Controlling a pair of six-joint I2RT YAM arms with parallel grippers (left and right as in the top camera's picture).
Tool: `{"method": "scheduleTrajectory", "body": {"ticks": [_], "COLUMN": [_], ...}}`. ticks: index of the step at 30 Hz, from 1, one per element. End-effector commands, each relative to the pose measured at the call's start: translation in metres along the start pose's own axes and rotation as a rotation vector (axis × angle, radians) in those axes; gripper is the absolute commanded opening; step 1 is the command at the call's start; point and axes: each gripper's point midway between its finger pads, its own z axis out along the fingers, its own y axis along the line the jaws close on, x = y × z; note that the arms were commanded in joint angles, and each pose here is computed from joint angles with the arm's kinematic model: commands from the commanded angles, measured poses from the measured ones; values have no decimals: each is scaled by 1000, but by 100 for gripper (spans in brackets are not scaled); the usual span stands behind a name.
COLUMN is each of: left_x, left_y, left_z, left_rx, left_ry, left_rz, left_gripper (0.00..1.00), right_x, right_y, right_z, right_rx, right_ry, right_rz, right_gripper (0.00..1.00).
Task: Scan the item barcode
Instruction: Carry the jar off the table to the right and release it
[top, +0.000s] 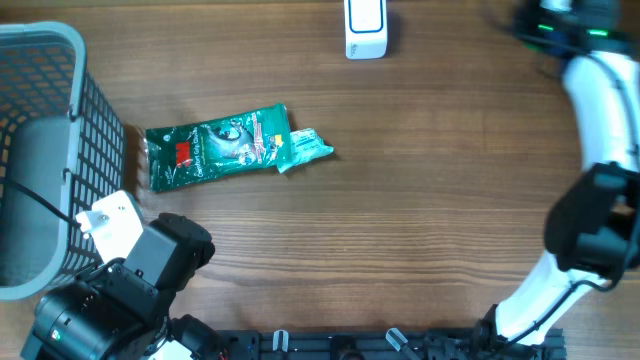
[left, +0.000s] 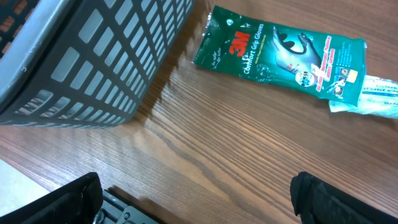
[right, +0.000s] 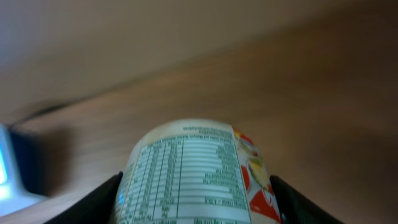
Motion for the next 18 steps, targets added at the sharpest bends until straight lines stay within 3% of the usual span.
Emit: {"method": "scheduleTrajectory", "body": {"ticks": [1,6,10,12,13,18], "left_x": [-2,-2,-2,-2,-2,-2], "left_y": [3,3,3,3,3,3], "left_z": [0,0,0,0,0,0], "left_rx": [-12,-12,-12,-12,-12,-12], "left_ry": [-14,-14,-14,-14,-14,-14], "left_rz": [-24,-24,-24,-24,-24,-24], "left_gripper": [100,100,100,100,100,100], "right_x": [60,139,171,171,167,123], "right_y": [-84,-159,-188,-196,-200,-204], "right_z": [4,4,13,12,9,-24], "right_rx": [126,281,323,345,361,421], "right_ry": [234,495,577,569,557,425], "right_rz": [167,376,434,448,450,506], "right_gripper": [57,61,65,71,100,100]}}
